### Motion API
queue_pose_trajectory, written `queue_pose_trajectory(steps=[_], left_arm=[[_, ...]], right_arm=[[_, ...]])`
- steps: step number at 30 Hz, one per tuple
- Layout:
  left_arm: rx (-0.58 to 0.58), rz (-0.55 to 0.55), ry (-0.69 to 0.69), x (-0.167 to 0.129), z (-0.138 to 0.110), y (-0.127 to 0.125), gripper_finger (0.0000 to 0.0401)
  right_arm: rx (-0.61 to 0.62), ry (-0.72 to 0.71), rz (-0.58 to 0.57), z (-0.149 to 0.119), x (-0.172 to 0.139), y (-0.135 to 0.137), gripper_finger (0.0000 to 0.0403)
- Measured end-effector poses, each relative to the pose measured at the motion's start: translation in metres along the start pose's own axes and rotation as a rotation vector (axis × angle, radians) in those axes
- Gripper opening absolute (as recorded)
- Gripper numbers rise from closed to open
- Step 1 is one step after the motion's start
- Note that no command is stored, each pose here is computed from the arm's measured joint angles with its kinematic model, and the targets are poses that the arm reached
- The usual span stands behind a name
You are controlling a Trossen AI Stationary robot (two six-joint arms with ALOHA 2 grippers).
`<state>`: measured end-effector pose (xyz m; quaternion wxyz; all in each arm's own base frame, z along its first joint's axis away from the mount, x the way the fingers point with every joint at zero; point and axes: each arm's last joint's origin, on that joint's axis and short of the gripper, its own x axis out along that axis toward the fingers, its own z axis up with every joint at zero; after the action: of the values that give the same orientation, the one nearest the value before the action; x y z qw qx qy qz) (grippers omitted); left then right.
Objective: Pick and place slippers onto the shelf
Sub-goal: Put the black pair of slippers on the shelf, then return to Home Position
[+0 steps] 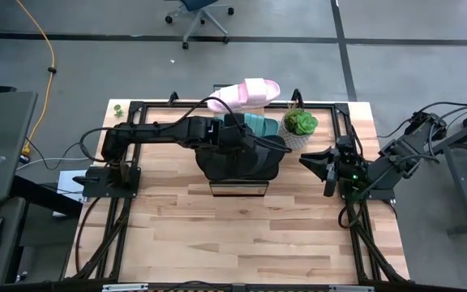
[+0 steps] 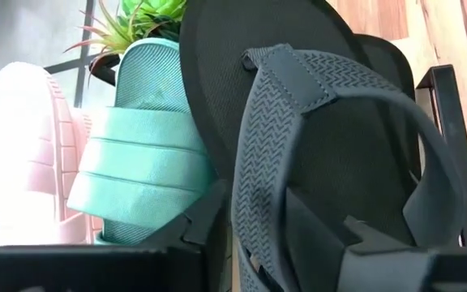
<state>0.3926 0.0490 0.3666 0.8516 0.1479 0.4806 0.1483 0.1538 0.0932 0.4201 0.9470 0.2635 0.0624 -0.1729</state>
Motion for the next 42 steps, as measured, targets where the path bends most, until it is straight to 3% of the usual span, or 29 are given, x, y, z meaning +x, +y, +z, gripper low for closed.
queue_pose_trajectory(steps=[11, 20, 26, 35, 42], left_arm=[[0.115, -0.06, 0.071, 0.0, -0.008, -0.003, 0.016], [0.145, -0.073, 0.069, -0.008, -0.009, -0.007, 0.0155], [0.138, -0.067, 0.06, -0.027, -0.014, 0.0, 0.0148], [0.063, -0.005, -0.131, -0.093, -0.02, 0.005, 0.0133], [-0.054, 0.039, -0.35, -0.167, -0.038, 0.01, 0.012]], right_arm=[[0.001, 0.0, 0.0, 0.0, 0.0, 0.0, 0.0073], [0.002, 0.008, -0.011, -0.001, 0.0, -0.001, 0.0073], [0.029, 0.071, -0.111, -0.013, -0.001, -0.015, 0.0073], [0.065, 0.074, -0.173, -0.043, 0.002, -0.024, 0.0073], [0.092, 0.022, -0.137, -0.062, -0.01, -0.025, 0.0073]])
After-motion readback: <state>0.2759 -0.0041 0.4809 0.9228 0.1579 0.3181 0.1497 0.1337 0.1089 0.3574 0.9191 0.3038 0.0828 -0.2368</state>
